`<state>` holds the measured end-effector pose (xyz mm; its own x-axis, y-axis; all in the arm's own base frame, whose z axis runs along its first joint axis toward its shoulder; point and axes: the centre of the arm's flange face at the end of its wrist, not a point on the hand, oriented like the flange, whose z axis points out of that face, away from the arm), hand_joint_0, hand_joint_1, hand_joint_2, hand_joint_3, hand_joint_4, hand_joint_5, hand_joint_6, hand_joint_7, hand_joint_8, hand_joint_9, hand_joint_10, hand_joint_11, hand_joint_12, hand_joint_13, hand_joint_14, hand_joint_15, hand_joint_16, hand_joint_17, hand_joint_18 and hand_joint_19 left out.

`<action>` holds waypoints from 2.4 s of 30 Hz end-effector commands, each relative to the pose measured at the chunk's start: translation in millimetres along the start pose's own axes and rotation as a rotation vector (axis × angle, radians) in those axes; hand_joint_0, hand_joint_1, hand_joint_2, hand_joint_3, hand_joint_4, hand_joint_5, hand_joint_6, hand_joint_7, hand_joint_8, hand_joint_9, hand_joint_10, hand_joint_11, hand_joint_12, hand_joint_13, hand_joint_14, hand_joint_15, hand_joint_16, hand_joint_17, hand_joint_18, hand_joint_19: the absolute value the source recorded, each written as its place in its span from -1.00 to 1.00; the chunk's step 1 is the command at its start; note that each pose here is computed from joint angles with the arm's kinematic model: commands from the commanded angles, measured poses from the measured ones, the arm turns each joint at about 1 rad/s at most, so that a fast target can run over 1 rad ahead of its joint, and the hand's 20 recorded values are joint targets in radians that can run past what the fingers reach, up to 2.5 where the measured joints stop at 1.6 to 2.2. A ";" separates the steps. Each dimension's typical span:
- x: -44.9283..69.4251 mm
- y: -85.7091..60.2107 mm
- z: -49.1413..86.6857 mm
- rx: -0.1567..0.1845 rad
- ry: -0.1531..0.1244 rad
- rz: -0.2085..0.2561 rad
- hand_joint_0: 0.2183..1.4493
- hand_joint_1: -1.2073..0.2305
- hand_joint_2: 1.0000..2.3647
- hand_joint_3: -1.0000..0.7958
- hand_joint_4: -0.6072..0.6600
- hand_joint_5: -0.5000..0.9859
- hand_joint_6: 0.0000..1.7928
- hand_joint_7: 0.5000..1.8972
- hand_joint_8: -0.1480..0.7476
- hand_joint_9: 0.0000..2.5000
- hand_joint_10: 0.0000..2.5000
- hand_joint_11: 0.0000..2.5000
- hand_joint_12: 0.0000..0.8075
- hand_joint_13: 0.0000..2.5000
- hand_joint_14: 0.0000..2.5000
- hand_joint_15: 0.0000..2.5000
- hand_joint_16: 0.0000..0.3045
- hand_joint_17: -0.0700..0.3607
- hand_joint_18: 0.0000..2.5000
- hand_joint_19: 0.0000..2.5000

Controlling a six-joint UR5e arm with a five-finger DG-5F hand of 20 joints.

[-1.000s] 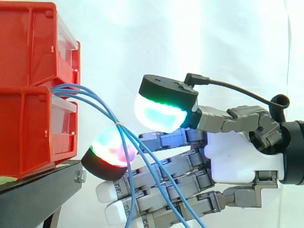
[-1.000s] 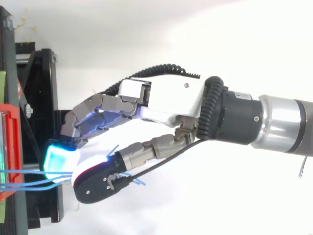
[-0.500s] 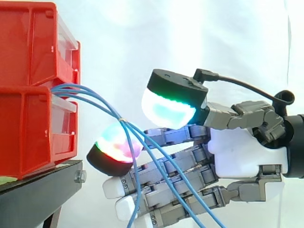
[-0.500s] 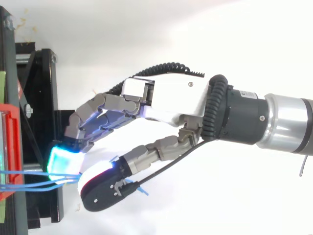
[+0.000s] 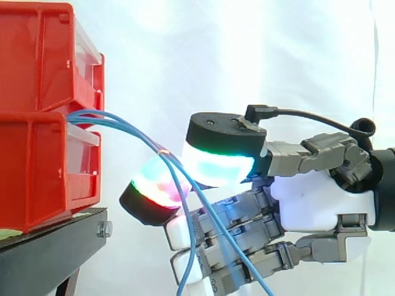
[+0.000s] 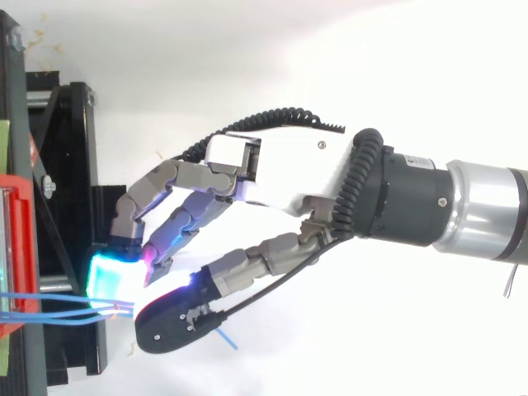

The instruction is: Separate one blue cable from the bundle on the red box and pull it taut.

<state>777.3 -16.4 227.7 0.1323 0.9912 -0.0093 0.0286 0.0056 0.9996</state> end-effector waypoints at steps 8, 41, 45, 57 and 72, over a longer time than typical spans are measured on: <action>0.2 -0.3 -0.3 0.003 0.001 0.001 -0.22 -0.44 -0.98 -0.27 -0.07 -0.47 0.08 -0.68 -0.21 -0.21 -0.99 -0.57 -0.23 -0.30 -0.98 -0.60 -0.70 -0.20 -0.48 -0.59; -2.9 1.2 -3.7 0.029 0.013 -0.003 -0.32 -0.46 -1.00 -0.41 0.03 -0.42 0.02 -0.45 -0.26 -0.10 -0.98 -0.56 -0.23 -0.18 -0.98 -0.54 -0.70 -0.20 -0.38 -0.52; -1.8 1.2 -3.8 0.029 0.015 -0.002 -0.31 -0.47 -0.99 -0.33 -0.02 -0.42 0.02 -0.45 -0.23 -0.09 -0.98 -0.55 -0.24 -0.17 -0.98 -0.52 -0.70 -0.20 -0.37 -0.51; -1.1 0.0 -3.7 0.031 0.021 -0.002 -0.39 -0.41 -0.98 -0.22 -0.14 -0.39 0.02 -0.42 -0.24 -0.10 -0.99 -0.69 -0.20 -0.19 -0.98 -0.60 -0.68 -0.17 -0.37 -0.52; 1.0 17.6 -10.2 0.038 0.021 -0.014 -0.33 -0.56 -0.98 -0.07 -0.08 -0.35 0.00 -0.39 -0.17 -0.10 -0.99 -0.80 -0.08 -0.18 -0.99 -0.72 -0.66 -0.13 -0.33 -0.63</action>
<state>770.7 -14.3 239.9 0.1118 0.9936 -0.0171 0.0571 0.0108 0.9983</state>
